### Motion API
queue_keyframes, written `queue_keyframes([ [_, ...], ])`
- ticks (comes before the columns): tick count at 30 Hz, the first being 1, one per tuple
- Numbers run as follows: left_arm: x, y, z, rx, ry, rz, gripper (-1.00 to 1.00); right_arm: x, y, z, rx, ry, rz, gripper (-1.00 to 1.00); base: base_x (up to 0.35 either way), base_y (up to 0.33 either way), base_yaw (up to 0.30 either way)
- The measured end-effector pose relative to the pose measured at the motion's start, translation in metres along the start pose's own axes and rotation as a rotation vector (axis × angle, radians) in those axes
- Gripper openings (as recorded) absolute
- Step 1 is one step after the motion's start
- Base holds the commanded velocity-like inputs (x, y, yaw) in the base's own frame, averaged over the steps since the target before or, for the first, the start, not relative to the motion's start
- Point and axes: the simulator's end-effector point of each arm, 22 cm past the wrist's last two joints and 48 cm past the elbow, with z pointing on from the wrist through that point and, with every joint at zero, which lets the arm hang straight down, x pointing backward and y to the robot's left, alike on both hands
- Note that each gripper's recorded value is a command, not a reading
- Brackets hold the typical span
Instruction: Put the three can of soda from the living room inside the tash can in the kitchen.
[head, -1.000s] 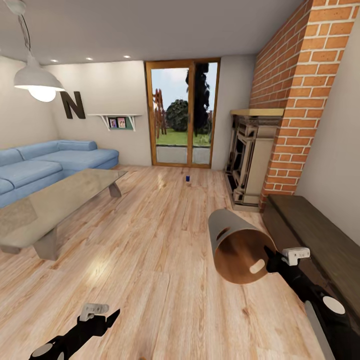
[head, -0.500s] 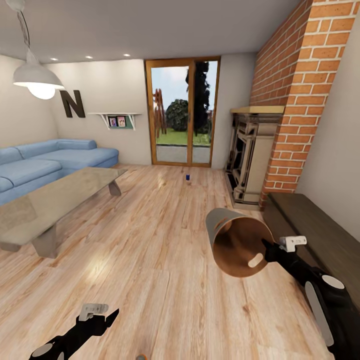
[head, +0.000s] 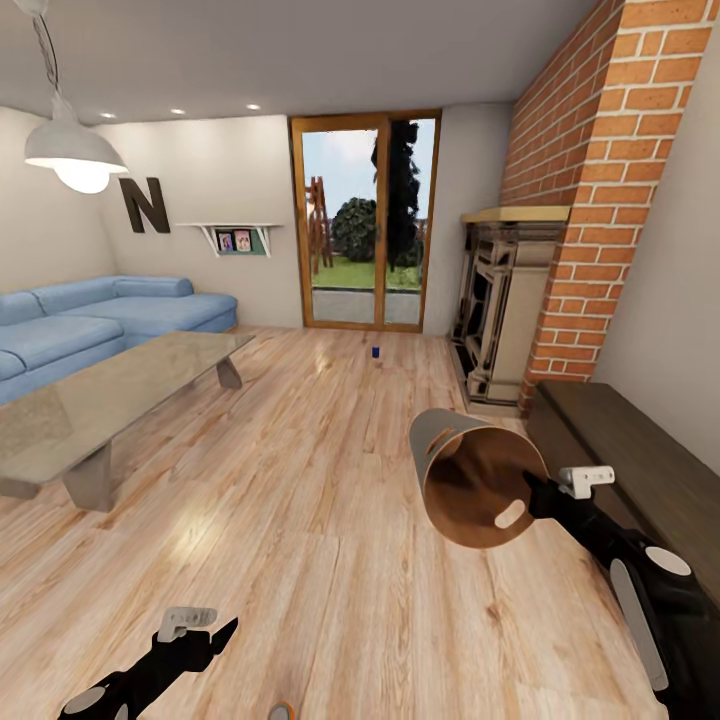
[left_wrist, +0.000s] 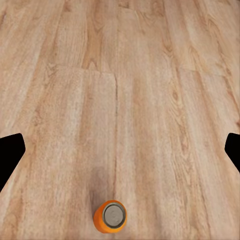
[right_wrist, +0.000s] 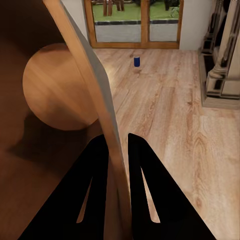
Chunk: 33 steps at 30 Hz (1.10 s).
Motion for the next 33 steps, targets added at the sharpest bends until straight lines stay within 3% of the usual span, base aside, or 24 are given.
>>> queue_keyframes([
  [7, 0.013, 0.003, 0.006, 0.0, 0.001, 0.001, 1.0, 0.001, 0.004, -0.003, -0.007, -0.027, -0.009, -1.0, 0.0, 0.0, 0.0],
  [33, 0.069, 0.013, 0.028, 0.0, 0.014, -0.007, 1.0, 0.054, -0.005, -0.005, 0.004, -0.023, -0.013, -1.0, 0.0, 0.0, 0.0],
])
